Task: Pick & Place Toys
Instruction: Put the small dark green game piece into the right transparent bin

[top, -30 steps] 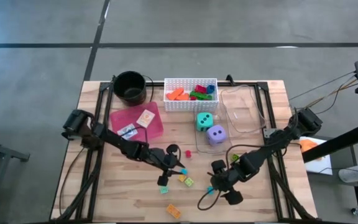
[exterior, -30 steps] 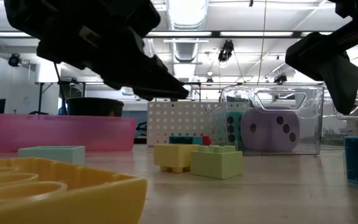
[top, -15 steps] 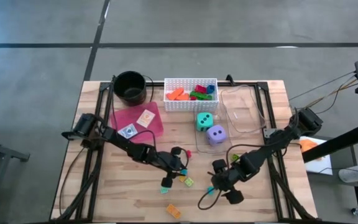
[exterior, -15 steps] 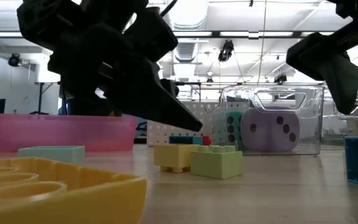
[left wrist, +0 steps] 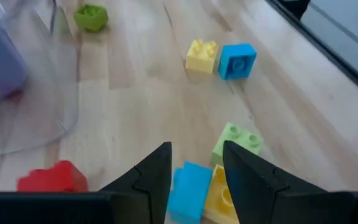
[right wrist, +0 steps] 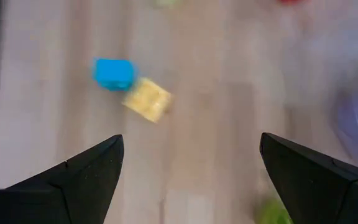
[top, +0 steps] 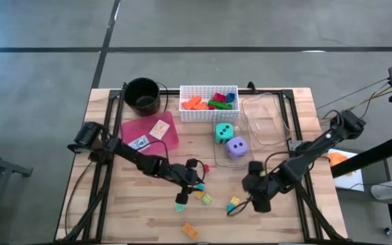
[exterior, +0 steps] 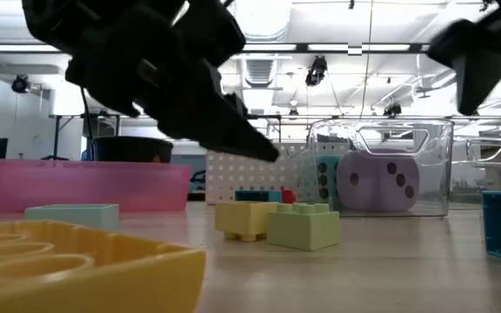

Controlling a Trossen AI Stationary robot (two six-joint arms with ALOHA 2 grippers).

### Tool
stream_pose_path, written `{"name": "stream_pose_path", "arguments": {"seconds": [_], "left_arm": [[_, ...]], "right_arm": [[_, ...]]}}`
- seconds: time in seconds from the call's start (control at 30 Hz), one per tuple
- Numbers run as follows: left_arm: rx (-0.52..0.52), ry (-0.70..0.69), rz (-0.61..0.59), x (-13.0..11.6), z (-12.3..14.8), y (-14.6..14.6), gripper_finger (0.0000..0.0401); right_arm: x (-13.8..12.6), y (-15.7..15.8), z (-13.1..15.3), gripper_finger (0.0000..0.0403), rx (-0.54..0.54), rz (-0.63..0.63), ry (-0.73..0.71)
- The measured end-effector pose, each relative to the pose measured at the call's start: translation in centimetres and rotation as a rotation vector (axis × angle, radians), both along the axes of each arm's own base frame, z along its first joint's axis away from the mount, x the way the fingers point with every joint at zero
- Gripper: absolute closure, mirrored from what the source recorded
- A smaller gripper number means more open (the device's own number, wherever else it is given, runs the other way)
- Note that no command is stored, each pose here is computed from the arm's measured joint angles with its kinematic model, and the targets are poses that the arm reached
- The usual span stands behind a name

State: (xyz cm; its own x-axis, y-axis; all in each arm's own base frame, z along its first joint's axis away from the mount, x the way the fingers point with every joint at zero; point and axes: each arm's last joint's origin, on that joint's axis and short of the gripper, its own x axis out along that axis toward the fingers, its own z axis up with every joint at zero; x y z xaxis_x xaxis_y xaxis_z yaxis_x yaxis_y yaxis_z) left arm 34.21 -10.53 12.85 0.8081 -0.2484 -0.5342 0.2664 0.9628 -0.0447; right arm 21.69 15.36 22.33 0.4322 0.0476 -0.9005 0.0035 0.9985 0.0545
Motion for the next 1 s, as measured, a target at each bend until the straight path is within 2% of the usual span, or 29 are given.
{"name": "stream_pose_path", "arguments": {"seconds": [0.17, 0.23, 0.4, 0.67, 0.87, 1.0], "left_arm": [[-0.004, -0.025, 0.003, -0.1, 0.9, 0.2, 0.0252], [-0.002, -0.029, 0.009, 0.0, 0.9, 0.2, 0.0252], [-0.001, -0.029, 0.01, 0.0, 1.0, 0.3, 0.0252], [-0.002, -0.031, 0.016, 0.0, 1.0, 0.5, 0.0252], [-0.002, -0.031, 0.024, 0.1, 1.0, 0.7, 0.0252], [-0.004, -0.04, 0.026, 0.3, 1.2, 0.7, 0.0252]], "right_arm": [[-2.6, -1.8, -1.1, 0.0027, 0.065, -0.302, 0.033], [-3.6, -2.4, -1.8, 0.0027, 0.088, -0.362, 0.041], [-5.3, -3.8, -3.3, 0.0027, 0.07, -0.386, 0.068], [-6.3, -4.5, -4.7, 0.0027, 0.043, -0.387, 0.079], [-6.2, -5.0, -5.8, 0.0027, -0.035, -0.525, 0.024], [-6.0, -5.0, -6.6, 0.0027, -0.068, -0.566, 0.03]]}}
